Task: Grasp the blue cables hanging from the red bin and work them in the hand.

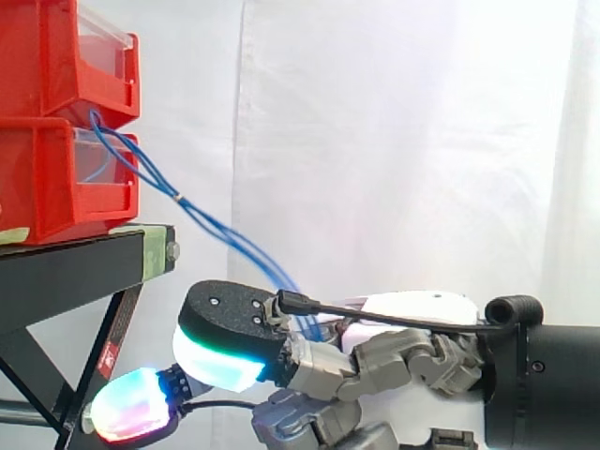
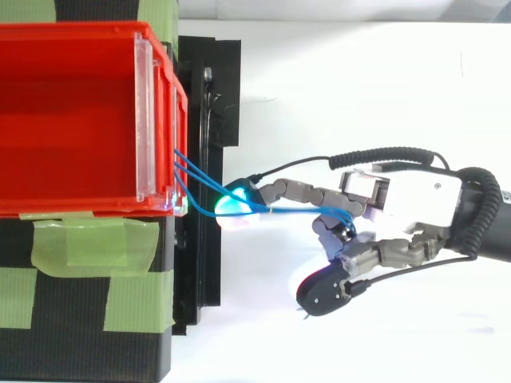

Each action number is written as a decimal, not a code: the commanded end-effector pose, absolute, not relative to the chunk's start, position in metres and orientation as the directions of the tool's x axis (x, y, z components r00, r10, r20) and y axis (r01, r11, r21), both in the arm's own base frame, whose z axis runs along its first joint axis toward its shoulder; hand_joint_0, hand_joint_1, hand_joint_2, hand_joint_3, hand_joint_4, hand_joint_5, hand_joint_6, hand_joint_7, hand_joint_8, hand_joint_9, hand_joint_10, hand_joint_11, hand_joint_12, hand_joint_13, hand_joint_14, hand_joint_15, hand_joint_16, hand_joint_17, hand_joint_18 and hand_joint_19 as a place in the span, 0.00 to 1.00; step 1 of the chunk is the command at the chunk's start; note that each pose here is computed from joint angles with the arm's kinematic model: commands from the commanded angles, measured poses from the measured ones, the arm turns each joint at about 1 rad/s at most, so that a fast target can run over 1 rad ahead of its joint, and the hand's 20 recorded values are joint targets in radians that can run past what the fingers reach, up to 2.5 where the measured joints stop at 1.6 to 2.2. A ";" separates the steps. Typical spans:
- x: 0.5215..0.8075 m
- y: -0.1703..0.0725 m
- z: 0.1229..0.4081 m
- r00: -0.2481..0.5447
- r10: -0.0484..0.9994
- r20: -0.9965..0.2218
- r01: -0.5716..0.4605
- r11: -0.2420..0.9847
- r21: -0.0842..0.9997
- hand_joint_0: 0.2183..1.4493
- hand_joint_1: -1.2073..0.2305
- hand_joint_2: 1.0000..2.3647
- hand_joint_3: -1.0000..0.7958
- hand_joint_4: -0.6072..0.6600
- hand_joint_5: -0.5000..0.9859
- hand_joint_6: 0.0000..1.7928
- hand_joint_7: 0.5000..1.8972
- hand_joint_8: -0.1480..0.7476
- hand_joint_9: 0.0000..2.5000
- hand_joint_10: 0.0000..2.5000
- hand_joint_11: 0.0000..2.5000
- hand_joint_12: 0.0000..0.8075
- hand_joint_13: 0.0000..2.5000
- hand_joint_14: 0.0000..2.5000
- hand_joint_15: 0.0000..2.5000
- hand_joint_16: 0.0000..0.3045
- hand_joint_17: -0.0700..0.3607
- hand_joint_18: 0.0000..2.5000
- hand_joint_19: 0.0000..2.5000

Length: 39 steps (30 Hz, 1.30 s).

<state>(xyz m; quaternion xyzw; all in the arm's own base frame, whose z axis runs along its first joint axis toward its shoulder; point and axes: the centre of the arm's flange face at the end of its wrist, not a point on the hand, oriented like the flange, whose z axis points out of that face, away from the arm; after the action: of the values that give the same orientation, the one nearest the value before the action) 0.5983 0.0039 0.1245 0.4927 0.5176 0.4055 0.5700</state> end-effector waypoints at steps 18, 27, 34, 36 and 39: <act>0.597 0.004 0.164 0.119 0.983 -0.142 0.000 0.143 0.990 0.45 0.48 0.00 0.02 0.73 0.42 0.00 0.51 0.76 0.54 1.00 1.00 0.81 0.65 1.00 0.80 0.72 0.54 0.81 0.31; 0.594 0.007 0.163 0.113 0.977 -0.182 0.028 0.180 0.983 0.45 0.48 0.00 0.02 0.76 0.50 0.00 0.52 0.81 0.78 1.00 1.00 0.91 0.85 1.00 0.83 0.75 0.56 1.00 0.28; 0.594 0.004 0.162 0.115 0.975 -0.189 0.032 0.186 0.982 0.45 0.47 0.00 0.02 0.73 0.50 0.00 0.55 0.83 0.80 1.00 1.00 0.93 0.87 1.00 0.85 0.73 0.55 1.00 0.31; 0.594 0.002 0.162 0.120 0.974 -0.190 0.033 0.188 0.982 0.44 0.47 0.00 0.02 0.72 0.49 0.00 0.59 0.83 0.80 1.00 1.00 0.94 0.87 1.00 0.86 0.74 0.55 1.00 0.31; 0.594 0.003 0.162 0.118 0.974 -0.195 0.033 0.192 0.981 0.45 0.46 0.00 0.01 0.72 0.47 0.03 0.60 0.82 0.80 1.00 1.00 0.94 0.87 1.00 0.85 0.74 0.55 1.00 0.31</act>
<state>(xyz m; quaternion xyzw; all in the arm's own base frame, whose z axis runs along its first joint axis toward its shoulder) 0.5939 0.0035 0.1624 0.4844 0.5198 0.4137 0.5692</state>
